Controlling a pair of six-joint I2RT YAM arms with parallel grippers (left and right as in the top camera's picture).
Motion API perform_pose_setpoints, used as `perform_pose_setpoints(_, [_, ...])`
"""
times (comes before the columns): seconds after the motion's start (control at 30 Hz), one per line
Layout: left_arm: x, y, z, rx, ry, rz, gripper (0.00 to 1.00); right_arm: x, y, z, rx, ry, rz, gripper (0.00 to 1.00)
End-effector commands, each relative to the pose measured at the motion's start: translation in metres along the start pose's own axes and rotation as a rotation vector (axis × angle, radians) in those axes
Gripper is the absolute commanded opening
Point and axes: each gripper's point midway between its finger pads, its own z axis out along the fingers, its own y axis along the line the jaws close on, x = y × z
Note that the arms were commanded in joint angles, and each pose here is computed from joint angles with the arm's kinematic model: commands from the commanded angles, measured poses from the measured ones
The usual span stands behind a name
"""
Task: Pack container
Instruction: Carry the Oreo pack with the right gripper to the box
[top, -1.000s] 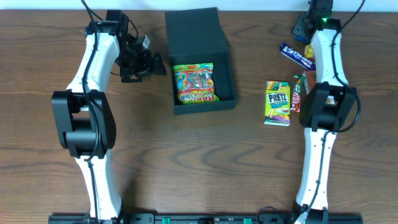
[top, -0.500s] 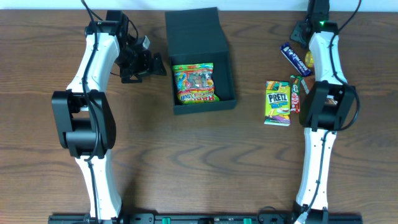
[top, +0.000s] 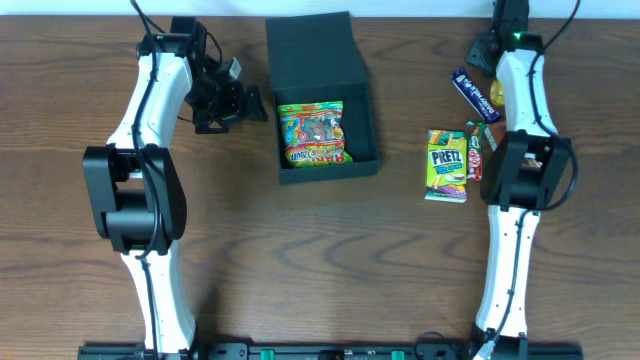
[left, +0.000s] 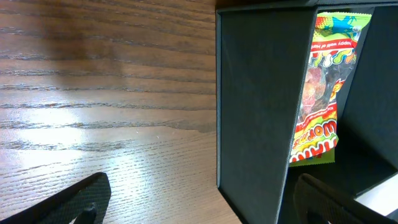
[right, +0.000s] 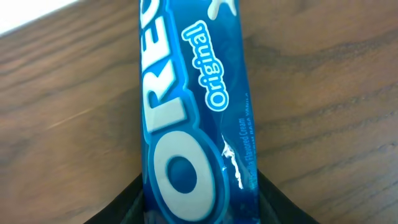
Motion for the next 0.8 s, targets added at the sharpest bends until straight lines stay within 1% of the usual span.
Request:
perform_pose_setpoints(0.0, [-0.004, -0.006, -0.013, -0.004, -0.033, 0.04, 0.96, -0.036, 0.032, -0.04, -0.055, -0.106, -0.017, 0.29])
perform_pose_setpoints(0.13, [-0.004, -0.006, -0.013, -0.004, -0.033, 0.04, 0.96, -0.06, 0.06, -0.09, -0.101, -0.179, -0.083, 0.26])
perform_pose_setpoints(0.3, [-0.005, -0.004, -0.013, -0.015, -0.035, 0.041, 0.95, -0.066, 0.093, -0.145, -0.15, -0.212, -0.142, 0.25])
perform_pose_setpoints(0.5, [-0.005, 0.003, -0.013, -0.057, -0.036, 0.052, 0.96, -0.052, 0.147, -0.227, -0.255, -0.226, -0.215, 0.2])
perform_pose_setpoints(0.63, [-0.005, 0.007, -0.013, -0.077, -0.038, 0.057, 0.96, -0.036, 0.175, -0.281, -0.353, -0.214, -0.265, 0.2])
perform_pose_setpoints(0.77, [-0.008, 0.013, -0.016, -0.088, -0.048, 0.054, 0.96, -0.02, 0.186, -0.328, -0.398, -0.206, -0.306, 0.17])
